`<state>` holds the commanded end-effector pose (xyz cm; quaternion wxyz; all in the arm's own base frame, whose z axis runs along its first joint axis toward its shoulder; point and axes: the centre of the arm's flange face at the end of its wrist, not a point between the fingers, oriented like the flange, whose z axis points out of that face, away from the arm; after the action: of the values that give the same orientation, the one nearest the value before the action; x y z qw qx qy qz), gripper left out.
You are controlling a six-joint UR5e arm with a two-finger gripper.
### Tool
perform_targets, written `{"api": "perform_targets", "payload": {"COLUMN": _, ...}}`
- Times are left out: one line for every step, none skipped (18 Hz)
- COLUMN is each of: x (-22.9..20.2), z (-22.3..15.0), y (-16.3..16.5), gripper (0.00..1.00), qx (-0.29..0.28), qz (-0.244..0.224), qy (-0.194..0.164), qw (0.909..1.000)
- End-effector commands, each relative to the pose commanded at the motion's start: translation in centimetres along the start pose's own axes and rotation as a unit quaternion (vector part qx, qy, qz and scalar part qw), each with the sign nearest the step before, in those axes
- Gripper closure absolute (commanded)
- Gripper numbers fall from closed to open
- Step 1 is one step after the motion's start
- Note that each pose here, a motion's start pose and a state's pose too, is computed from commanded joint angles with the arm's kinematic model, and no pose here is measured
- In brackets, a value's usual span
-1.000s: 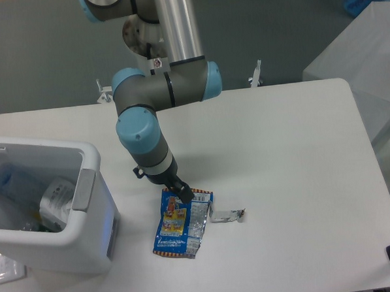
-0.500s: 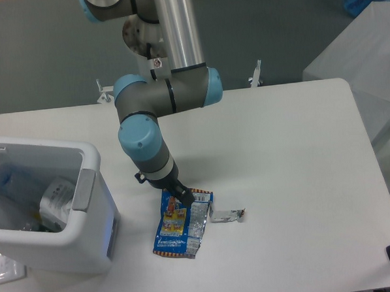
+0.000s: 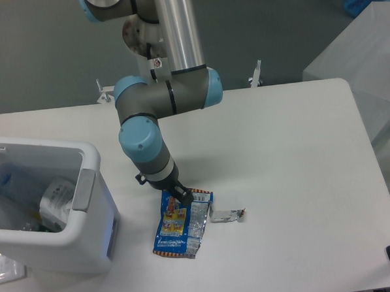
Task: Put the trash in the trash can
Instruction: 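Lower the gripper onto the blue snack wrapper and pinch its edge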
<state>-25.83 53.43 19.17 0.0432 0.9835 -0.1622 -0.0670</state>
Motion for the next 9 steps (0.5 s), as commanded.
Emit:
{"api": "perform_targets", "payload": {"x": -0.06, "z": -0.15, "y": -0.01, "gripper": 0.53, "qx": 0.001, "qz": 0.000, "qy": -0.001, "qw": 1.0000}}
{"api": "perform_targets", "payload": {"x": -0.06, "z": -0.15, "y": -0.01, "gripper": 0.60, "qx": 0.001, "qz": 0.000, "qy": -0.001, "qw": 1.0000}}
{"api": "perform_targets", "payload": {"x": -0.06, "z": -0.15, "y": -0.01, "gripper": 0.66, "qx": 0.001, "qz": 0.000, "qy": -0.001, "qw": 1.0000}}
{"api": "perform_targets", "payload": {"x": -0.06, "z": -0.15, "y": -0.01, "gripper": 0.76, "qx": 0.001, "qz": -0.001, "qy": -0.001, "qw": 1.0000}}
{"api": "perform_targets", "payload": {"x": -0.17, "z": -0.35, "y": -0.05, "gripper": 0.84, "qx": 0.002, "qz": -0.001, "qy": -0.003, "qw": 1.0000}}
{"api": "perform_targets", "payload": {"x": -0.34, "z": -0.54, "y": -0.02, "gripper": 0.90, "qx": 0.003, "qz": -0.002, "qy": -0.005, "qw": 1.0000}}
{"api": "perform_targets", "payload": {"x": -0.44, "z": -0.75, "y": -0.07, "gripper": 0.91, "qx": 0.005, "qz": -0.003, "qy": -0.006, "qw": 1.0000}}
{"api": "perform_targets", "payload": {"x": -0.60, "z": -0.93, "y": -0.13, "gripper": 0.94, "qx": 0.006, "qz": -0.004, "qy": -0.008, "qw": 0.9999}}
{"api": "perform_targets", "payload": {"x": -0.70, "z": -1.05, "y": -0.18, "gripper": 0.94, "qx": 0.007, "qz": -0.006, "qy": -0.010, "qw": 0.9999}}
